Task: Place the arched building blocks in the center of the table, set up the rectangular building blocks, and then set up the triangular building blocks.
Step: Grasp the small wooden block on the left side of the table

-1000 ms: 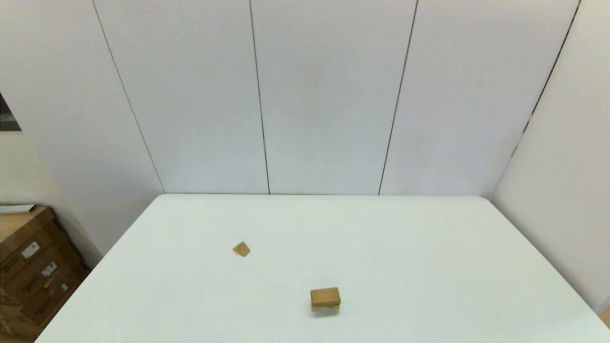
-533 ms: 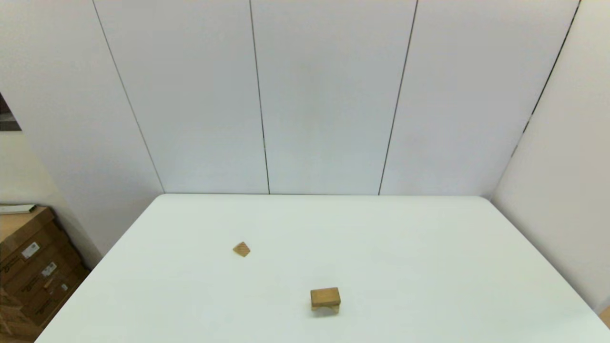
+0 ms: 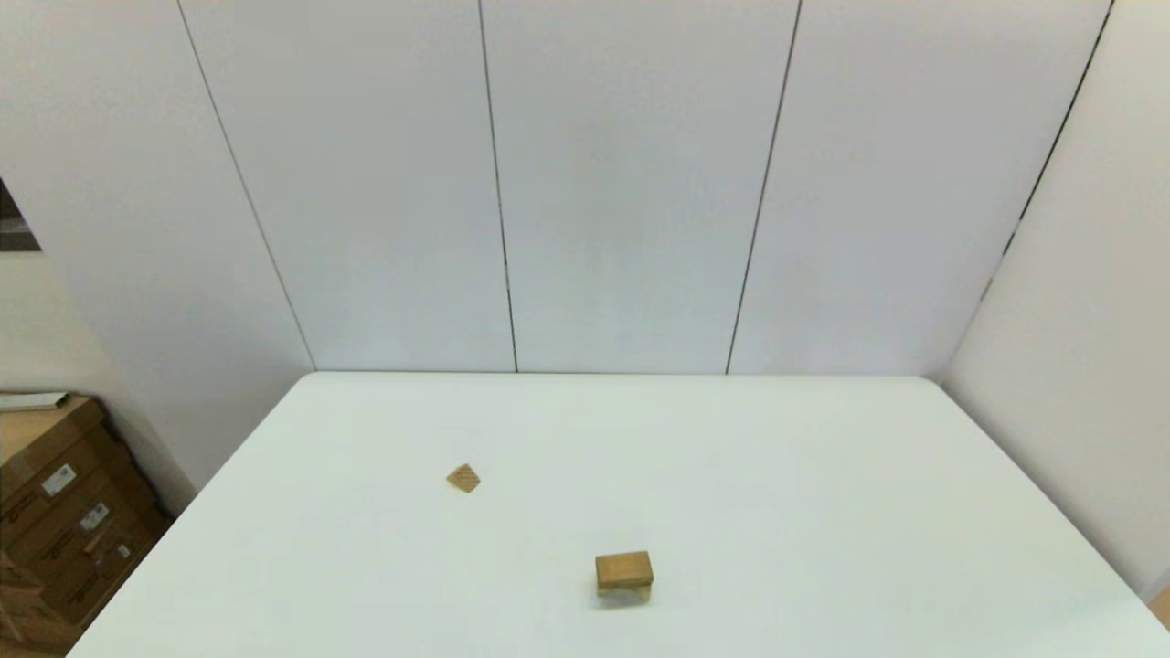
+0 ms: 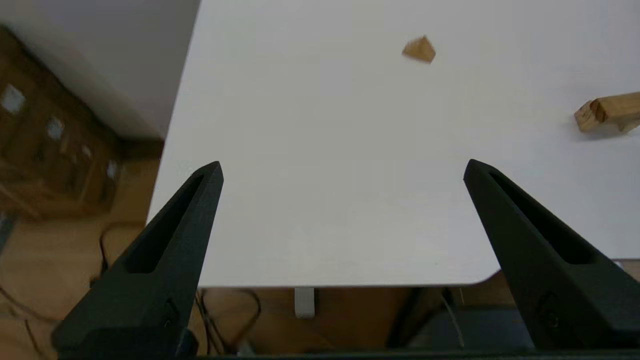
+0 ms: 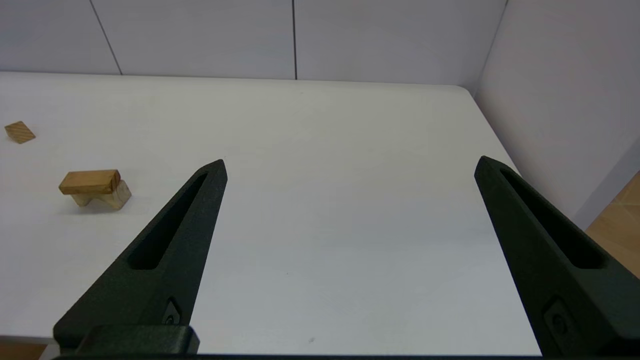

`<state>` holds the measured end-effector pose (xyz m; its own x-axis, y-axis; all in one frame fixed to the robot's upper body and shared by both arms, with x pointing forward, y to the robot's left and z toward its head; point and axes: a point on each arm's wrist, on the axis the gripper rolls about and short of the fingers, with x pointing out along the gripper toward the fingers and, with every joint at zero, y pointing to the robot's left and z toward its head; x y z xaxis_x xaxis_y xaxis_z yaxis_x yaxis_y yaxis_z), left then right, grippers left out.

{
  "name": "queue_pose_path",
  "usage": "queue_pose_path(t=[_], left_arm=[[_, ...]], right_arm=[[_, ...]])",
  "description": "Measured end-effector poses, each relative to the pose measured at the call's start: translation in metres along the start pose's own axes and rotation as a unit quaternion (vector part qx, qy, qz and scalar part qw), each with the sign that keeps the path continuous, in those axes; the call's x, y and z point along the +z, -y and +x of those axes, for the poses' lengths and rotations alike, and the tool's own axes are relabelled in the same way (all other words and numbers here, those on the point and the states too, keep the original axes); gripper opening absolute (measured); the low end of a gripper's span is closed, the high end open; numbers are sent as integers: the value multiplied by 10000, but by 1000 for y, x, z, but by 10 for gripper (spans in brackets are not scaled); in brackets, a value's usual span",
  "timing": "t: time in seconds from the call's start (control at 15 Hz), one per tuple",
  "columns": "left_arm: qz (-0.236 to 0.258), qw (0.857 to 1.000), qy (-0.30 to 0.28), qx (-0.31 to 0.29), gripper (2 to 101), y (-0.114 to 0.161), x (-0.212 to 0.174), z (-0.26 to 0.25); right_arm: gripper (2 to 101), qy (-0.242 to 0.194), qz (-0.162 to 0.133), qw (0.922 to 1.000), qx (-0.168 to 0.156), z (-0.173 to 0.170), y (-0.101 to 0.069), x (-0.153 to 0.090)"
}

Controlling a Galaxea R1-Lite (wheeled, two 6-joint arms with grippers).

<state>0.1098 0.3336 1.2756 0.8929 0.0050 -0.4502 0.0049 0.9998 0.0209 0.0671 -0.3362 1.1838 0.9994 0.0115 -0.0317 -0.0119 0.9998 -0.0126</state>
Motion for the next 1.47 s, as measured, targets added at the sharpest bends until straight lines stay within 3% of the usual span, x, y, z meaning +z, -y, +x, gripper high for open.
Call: queue_pose_path(t=[0.2, 0.33, 0.6, 0.87, 1.07, 1.47], left_arm=[[-499, 9942, -951, 84, 978, -2, 50, 46], [-1022, 9828, -1507, 293, 978, -3, 78, 89], [-2191, 9400, -2401, 1037, 978, 6, 96, 182], [-3039, 8964, -2867, 1479, 978, 49, 87, 252], [-3314, 8794, -3040, 1564, 978, 77, 78, 283], [-3227, 8652, -3413, 1755, 978, 96, 59, 328]], right_arm=[[980, -2, 0, 10000, 0, 0, 0, 0], [980, -2, 0, 10000, 0, 0, 0, 0], [980, 0, -2, 10000, 2, 0, 0, 0], [980, -2, 0, 10000, 2, 0, 0, 0], [980, 0, -2, 10000, 2, 0, 0, 0], [980, 0, -2, 10000, 2, 0, 0, 0]])
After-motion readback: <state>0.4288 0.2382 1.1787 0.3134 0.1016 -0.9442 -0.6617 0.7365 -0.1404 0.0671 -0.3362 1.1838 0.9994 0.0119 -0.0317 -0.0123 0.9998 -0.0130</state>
